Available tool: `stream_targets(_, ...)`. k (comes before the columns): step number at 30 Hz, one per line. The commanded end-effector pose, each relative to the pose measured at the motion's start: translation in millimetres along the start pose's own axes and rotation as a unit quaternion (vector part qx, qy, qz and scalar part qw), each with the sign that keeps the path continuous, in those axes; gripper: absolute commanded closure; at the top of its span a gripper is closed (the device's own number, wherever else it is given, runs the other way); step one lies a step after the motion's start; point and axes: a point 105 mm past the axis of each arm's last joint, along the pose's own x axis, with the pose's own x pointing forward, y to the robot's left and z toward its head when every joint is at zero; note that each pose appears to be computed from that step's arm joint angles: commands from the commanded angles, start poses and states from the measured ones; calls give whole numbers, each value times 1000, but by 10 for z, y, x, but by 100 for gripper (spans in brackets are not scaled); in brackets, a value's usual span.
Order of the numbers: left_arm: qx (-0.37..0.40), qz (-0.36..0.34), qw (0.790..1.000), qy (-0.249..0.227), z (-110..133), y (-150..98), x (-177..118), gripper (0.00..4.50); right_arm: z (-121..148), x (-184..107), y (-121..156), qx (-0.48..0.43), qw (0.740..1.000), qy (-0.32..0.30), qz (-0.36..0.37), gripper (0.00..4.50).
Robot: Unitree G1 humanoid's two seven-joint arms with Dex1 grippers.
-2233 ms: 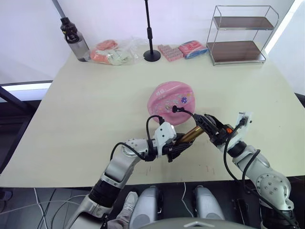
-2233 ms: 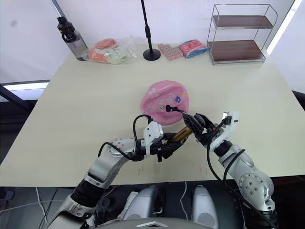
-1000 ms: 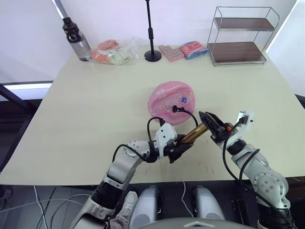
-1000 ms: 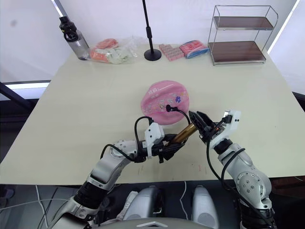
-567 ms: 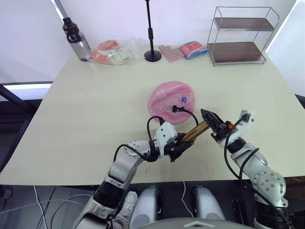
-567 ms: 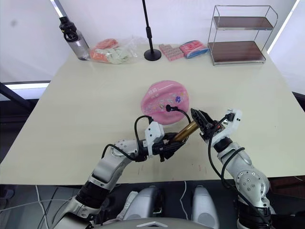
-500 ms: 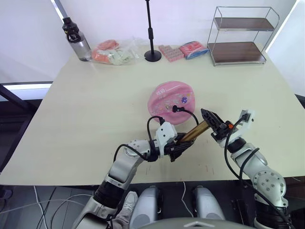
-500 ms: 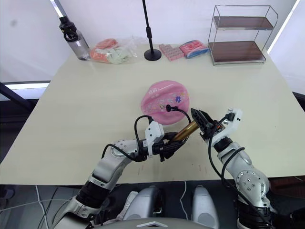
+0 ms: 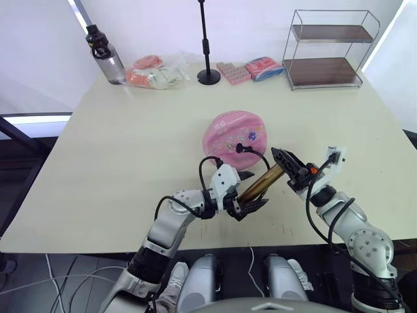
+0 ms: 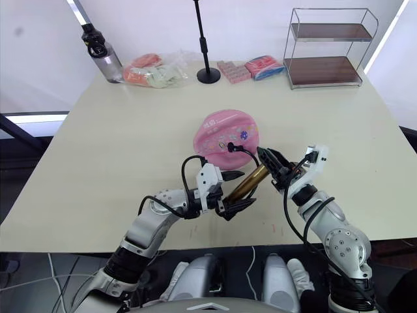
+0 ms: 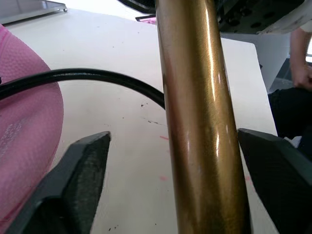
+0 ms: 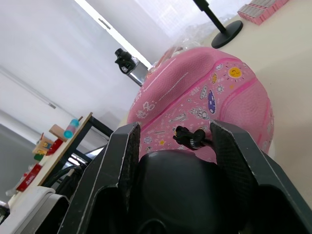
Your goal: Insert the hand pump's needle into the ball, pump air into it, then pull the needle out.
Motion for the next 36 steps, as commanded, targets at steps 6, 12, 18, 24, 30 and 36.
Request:
stream_targets(6,-17,-40,999,12,-10,-33,-230,3,206,25,204,-88,994,-16,67,270)
stream_targets(12,-35,-63,997,33,-79,-26,-293,3,196,31,251,-119,988,-2,95,270)
stream_targets(18,-55,-99,992,58,-149,-74,-317,3,163,25,310,-131,985,8,113,270)
stream_targets(24,-61,-124,987,86,-217,-70,-316,3,170,35,398,-165,975,21,144,270)
stream_targets(30,-68,-136,983,108,-279,-76,-312,3,195,56,475,-188,968,21,166,270)
stream_targets(36,-84,-134,982,107,-289,-62,-280,3,191,60,552,-217,957,30,189,270)
